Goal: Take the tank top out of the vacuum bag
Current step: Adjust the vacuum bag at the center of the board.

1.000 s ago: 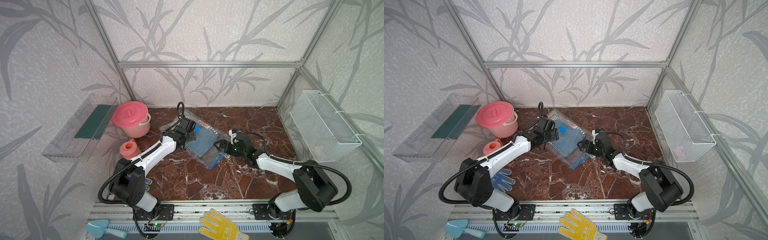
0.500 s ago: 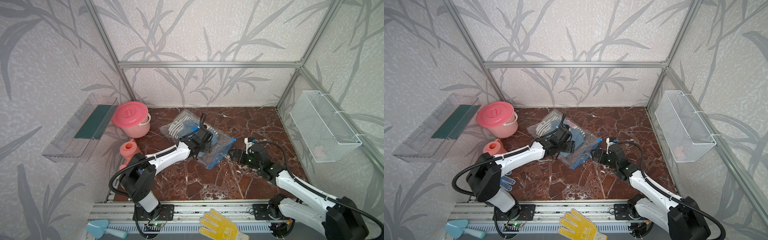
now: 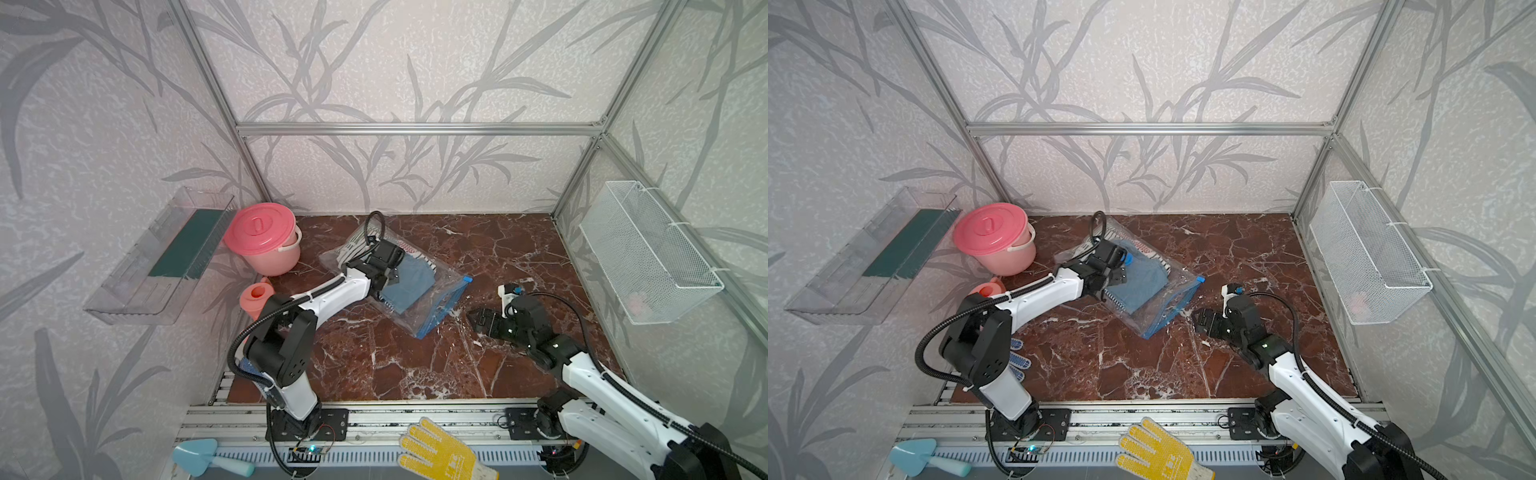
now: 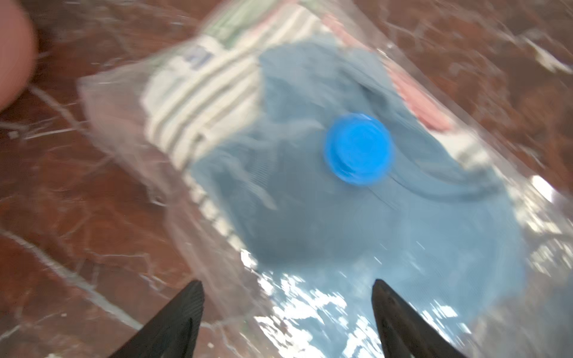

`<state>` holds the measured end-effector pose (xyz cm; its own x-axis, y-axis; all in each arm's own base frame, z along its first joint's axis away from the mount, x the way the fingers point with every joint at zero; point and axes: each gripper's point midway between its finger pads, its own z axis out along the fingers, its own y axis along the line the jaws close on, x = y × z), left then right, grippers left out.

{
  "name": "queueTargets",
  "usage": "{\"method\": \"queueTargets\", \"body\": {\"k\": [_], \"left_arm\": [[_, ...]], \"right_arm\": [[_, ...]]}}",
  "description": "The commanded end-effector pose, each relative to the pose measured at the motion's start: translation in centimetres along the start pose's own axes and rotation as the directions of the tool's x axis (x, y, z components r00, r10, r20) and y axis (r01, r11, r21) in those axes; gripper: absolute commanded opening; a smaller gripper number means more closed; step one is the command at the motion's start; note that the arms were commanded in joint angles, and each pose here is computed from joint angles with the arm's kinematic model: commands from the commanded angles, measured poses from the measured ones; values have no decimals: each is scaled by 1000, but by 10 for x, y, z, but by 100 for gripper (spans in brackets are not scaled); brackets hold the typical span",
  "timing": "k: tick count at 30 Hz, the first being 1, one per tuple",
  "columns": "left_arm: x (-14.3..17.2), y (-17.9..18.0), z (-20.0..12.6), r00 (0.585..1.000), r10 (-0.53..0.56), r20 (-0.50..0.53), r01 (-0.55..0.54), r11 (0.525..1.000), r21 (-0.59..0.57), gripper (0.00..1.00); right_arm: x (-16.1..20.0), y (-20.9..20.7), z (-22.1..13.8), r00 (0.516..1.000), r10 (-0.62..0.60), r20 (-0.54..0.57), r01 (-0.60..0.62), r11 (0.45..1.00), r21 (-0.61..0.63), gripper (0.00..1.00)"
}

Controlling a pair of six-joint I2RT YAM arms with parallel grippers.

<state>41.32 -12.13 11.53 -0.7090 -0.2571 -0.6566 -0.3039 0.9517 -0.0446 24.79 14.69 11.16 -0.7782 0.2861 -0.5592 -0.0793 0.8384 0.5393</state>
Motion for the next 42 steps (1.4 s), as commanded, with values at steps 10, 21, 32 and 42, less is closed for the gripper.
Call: {"method": "queueTargets", "body": {"k": [10,21,32,42], "left_arm": [[-36,104,64,931,-362,-45,354,925,-138,89],[-37,114,117,879,-463,-114,456,886,-83,79],[-33,108,158,859,-484,-169,487,873,-22,12],[-89,72,114,944,-325,-66,330,938,103,0]], "right_arm": [[-7,10,-12,998,-56,-13,56,998,-10,99],[-10,27,-11,995,-99,-34,96,992,-80,99],[-18,24,-13,993,-114,-23,113,993,-40,99],[-11,17,-5,994,-96,-47,95,995,-28,99]]}}
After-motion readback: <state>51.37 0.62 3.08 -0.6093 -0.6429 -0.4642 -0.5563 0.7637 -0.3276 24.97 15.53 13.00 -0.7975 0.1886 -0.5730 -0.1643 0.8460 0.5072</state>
